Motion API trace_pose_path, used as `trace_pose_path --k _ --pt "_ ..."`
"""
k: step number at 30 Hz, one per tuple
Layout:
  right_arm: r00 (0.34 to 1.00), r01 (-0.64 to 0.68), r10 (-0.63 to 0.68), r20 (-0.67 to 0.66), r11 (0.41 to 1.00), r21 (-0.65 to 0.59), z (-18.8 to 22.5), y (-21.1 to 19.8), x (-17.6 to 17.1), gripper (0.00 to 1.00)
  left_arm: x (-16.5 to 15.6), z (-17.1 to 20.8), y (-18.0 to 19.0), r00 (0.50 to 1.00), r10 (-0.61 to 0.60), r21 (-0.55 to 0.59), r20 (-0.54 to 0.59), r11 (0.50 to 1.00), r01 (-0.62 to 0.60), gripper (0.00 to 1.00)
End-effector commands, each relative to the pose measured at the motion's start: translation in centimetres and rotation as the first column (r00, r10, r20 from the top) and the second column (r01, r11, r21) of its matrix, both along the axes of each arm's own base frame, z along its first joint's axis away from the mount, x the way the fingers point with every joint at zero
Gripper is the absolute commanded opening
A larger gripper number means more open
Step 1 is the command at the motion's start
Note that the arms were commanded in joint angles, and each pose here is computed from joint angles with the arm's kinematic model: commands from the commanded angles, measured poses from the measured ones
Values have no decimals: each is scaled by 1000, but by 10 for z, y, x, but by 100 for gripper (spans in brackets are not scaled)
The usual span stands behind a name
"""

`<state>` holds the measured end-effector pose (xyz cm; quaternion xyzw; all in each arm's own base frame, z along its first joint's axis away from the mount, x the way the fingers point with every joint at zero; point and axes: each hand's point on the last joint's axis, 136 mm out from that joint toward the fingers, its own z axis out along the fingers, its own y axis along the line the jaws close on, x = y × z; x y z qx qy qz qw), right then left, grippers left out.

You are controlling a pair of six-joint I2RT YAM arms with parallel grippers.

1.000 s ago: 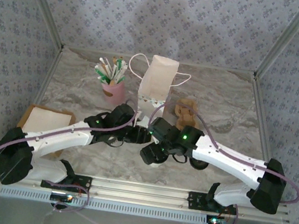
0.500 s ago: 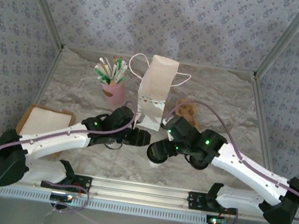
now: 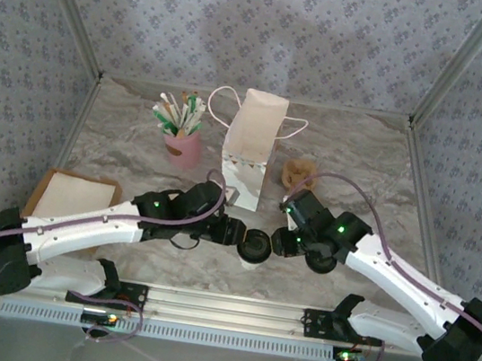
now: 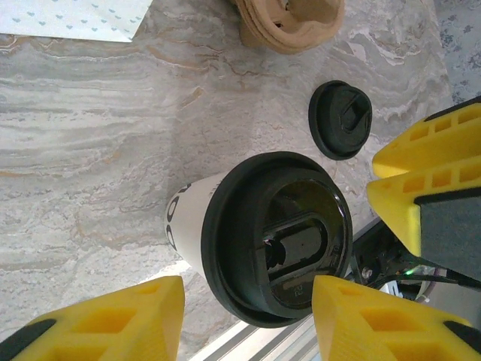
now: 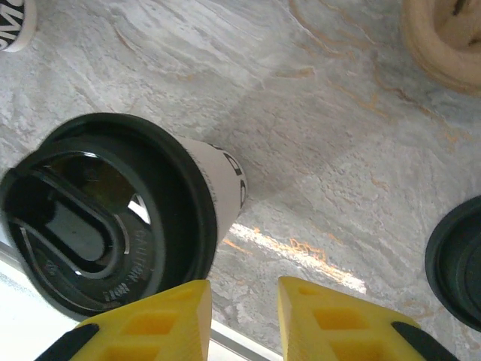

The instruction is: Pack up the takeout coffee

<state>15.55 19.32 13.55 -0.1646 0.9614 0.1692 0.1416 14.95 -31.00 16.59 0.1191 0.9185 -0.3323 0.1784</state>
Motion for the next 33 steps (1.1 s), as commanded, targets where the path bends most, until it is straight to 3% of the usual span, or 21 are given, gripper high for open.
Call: trace_pose_path --k 1,19,33 --pt "999 5 -3 -37 999 45 -1 4 -5 31 0 1 -8 1000 -4 8 -1 1000 4 49" --pt "997 -11 14 -69 999 49 -20 14 1 29 -3 -19 -26 999 -36 37 -38 999 37 48" --pt "992 6 -9 -124 1000 -22 -44 2 -8 26 -6 -45 -21 997 -15 76 -78 997 21 34"
